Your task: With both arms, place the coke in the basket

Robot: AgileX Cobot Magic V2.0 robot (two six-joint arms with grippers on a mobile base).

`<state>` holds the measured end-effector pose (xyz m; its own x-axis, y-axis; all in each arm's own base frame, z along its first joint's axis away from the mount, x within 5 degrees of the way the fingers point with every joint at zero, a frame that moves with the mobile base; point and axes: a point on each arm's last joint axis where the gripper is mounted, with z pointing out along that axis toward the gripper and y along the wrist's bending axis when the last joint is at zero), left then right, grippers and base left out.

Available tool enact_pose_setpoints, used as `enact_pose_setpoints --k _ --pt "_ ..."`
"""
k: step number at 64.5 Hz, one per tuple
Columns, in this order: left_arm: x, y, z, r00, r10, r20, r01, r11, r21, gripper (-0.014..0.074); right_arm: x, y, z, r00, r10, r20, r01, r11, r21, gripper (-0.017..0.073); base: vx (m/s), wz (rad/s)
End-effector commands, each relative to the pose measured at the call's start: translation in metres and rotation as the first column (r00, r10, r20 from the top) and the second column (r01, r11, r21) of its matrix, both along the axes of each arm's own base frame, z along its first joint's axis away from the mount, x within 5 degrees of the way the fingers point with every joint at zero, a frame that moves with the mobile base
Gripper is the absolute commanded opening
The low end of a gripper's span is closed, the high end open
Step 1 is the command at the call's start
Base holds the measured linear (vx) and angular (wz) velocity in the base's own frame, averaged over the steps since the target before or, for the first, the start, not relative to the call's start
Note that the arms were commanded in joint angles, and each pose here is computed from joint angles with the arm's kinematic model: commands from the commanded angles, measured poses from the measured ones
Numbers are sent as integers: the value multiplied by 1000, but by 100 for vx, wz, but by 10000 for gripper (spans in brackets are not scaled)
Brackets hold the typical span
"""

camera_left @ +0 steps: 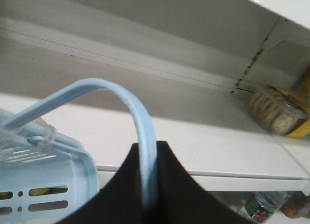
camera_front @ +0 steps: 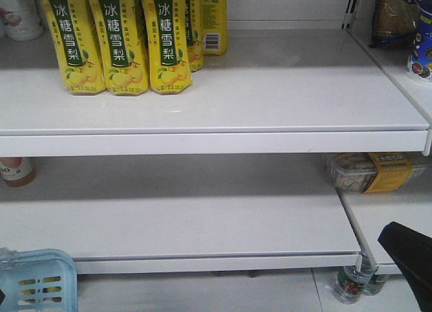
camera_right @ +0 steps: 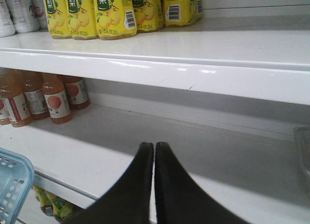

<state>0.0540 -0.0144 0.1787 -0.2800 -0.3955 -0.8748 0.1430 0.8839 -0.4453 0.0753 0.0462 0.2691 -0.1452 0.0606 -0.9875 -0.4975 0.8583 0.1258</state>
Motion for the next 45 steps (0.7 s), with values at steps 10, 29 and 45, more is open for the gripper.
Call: enact_pose_setpoints --k 10,29,45 --pt "1 4 16 974 37 222 -72 986 150 -6 2 -2 9 999 -26 29 26 1000 -15 -5 0 0" --pt "1 5 24 947 34 320 -102 975 197 -6 2 -2 9 999 -26 29 26 1000 -15 -5 0 0" --pt "1 9 26 933 106 345 -180 965 191 -6 2 -2 9 999 -26 29 26 1000 -15 -5 0 0"
